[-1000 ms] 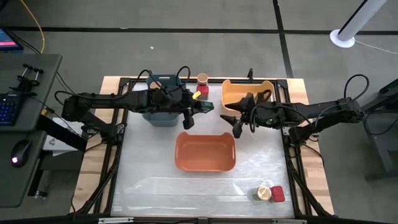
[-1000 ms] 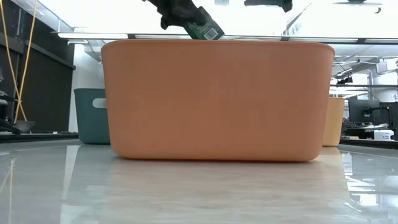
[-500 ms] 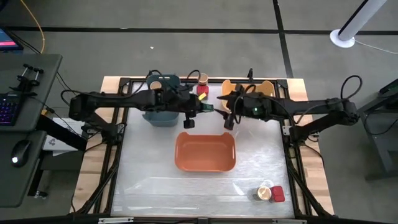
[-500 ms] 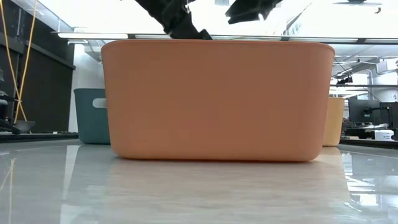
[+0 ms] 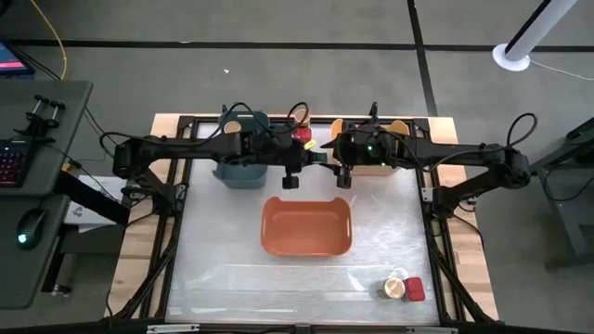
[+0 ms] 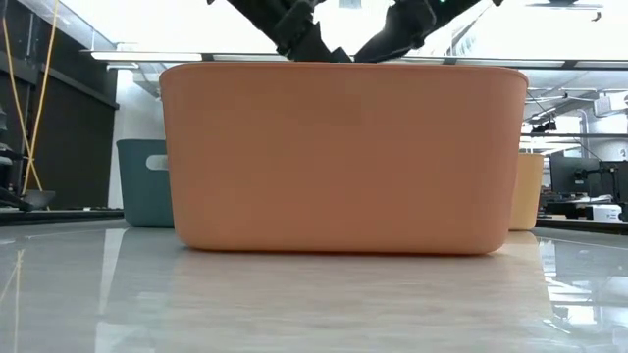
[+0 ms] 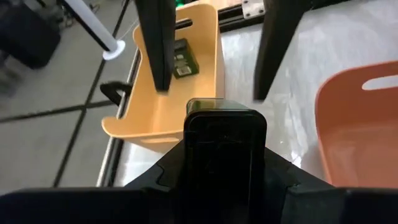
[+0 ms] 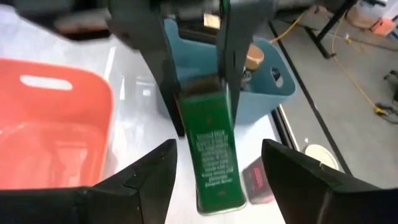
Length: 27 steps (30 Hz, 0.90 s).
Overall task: Sort spices by type
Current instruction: Put the black seasoning can into the yellow bin
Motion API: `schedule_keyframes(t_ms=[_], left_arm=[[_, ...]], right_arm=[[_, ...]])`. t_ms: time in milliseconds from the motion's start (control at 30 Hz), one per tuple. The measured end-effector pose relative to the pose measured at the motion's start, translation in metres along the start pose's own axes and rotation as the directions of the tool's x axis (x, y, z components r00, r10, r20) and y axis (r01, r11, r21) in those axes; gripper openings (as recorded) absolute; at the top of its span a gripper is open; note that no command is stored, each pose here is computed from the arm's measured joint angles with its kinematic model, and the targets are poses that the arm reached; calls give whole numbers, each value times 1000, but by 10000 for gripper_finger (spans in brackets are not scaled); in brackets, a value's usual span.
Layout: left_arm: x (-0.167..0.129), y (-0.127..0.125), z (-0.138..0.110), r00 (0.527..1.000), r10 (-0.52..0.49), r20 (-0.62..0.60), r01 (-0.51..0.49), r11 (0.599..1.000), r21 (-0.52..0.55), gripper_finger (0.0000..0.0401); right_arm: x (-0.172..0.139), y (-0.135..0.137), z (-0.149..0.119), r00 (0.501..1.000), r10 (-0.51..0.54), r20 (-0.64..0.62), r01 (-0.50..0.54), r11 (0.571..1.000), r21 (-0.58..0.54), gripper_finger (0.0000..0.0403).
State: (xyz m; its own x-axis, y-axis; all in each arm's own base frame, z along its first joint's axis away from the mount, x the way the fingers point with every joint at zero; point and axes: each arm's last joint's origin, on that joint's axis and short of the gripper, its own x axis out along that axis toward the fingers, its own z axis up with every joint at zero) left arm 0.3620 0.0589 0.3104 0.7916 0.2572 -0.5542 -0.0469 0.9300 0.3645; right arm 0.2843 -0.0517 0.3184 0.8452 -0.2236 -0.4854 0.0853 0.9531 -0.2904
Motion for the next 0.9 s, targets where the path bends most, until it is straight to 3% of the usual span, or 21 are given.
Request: schedule_keyframes(t_ms=[300,500,833,900], left_arm=[[-6,3,8,1000,-14,16,12,991,130,106],[-6,2,7,999,-48,18,45,989,140,106],[-6,3,7,999,-42,23,39,993,113,107],[-5,4,7,999,-40,24,38,995,96,107]], right_arm=[[19,0,-6,999,21,-25,-21,1000,4,232],[32,3,-10,998,27,-51,-26,1000,10,224],[33,2,-7,1000,1,-15,-1,1000,-2,104],[33,2,-7,1000,4,-20,-4,1000,-4,98]])
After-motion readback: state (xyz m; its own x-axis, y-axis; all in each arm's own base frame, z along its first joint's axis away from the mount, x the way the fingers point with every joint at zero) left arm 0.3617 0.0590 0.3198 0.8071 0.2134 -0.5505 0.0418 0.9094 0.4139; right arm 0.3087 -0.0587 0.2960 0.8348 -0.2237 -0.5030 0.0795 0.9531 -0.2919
